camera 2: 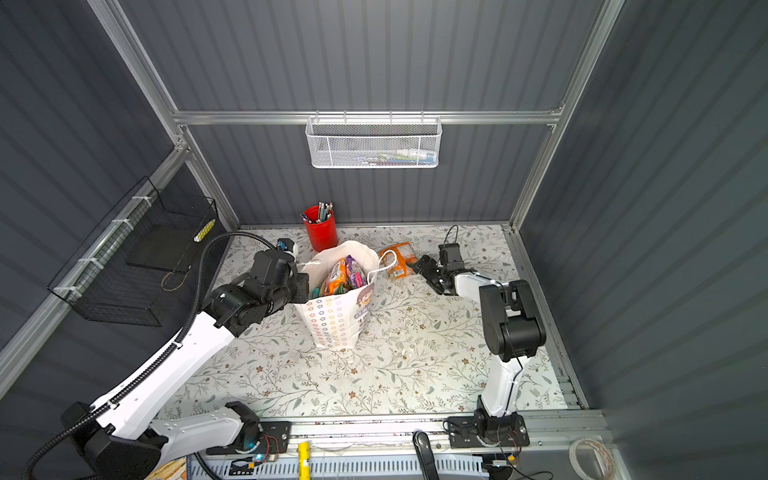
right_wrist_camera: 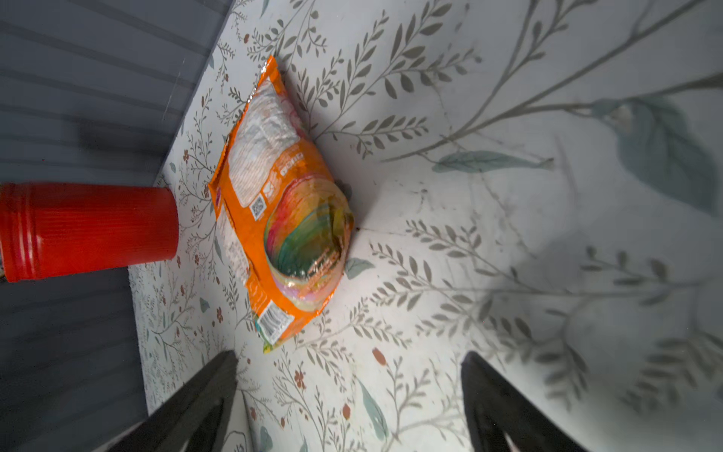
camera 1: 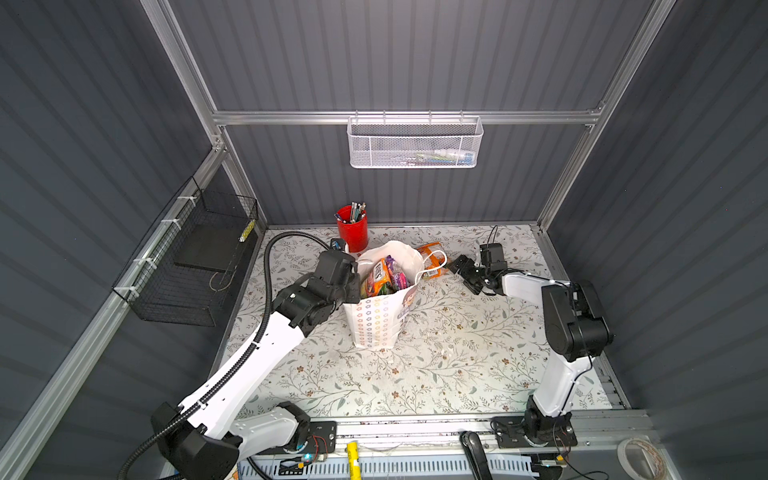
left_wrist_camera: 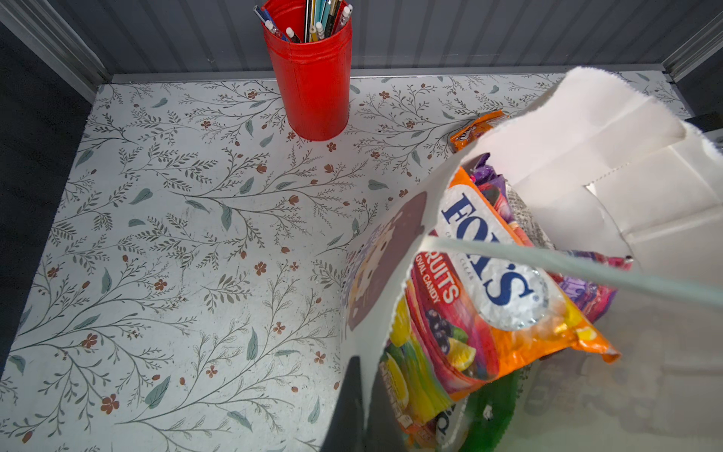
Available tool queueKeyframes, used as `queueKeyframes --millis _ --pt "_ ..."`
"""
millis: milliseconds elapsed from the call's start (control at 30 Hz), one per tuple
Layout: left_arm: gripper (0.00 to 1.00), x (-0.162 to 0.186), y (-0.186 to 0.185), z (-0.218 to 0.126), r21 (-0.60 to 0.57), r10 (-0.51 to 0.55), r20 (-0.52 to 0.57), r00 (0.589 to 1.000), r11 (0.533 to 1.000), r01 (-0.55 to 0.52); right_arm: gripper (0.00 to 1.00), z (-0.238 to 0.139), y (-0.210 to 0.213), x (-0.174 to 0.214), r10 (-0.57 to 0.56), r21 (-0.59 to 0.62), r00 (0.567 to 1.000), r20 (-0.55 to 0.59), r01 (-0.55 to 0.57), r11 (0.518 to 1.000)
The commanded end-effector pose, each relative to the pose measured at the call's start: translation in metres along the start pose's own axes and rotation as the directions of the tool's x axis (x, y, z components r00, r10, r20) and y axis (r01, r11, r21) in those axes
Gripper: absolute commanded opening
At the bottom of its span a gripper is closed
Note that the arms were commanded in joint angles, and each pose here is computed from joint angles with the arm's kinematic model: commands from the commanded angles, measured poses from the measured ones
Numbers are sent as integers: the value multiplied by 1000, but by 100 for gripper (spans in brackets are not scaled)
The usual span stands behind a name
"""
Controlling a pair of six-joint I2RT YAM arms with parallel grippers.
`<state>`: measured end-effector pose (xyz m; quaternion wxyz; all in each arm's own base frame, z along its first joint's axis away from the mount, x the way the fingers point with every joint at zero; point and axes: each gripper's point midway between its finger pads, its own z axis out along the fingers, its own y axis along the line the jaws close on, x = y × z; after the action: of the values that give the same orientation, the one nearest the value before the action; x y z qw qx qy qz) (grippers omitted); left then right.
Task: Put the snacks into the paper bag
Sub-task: 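Grasp the orange fruit-candy packet with the right gripper and lift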
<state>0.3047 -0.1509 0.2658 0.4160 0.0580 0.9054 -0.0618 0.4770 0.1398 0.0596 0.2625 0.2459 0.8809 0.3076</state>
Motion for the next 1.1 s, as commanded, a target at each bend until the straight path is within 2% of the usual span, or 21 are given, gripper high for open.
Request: queueKeyframes --millis 0,167,267,533,1067 --pt "0 -18 0 -9 -4 5 77 997 1000 -5 85 9 13 -14 20 -54 1000 15 -19 998" --pt "0 -19 1 -9 -11 6 81 997 1000 -5 79 24 10 -21 27 -30 1000 -1 -27 999" --pt "0 -18 1 -7 -14 9 74 997 1000 -8 74 34 10 -18 23 -14 998 -62 -24 1000" --pt "0 -18 2 -6 -23 13 75 997 1000 -11 59 51 -1 -18 62 -7 994 -94 -63 998" --pt "0 -16 3 -2 -32 18 65 998 999 -16 33 65 -10 -13 70 -5 987 -146 -72 997"
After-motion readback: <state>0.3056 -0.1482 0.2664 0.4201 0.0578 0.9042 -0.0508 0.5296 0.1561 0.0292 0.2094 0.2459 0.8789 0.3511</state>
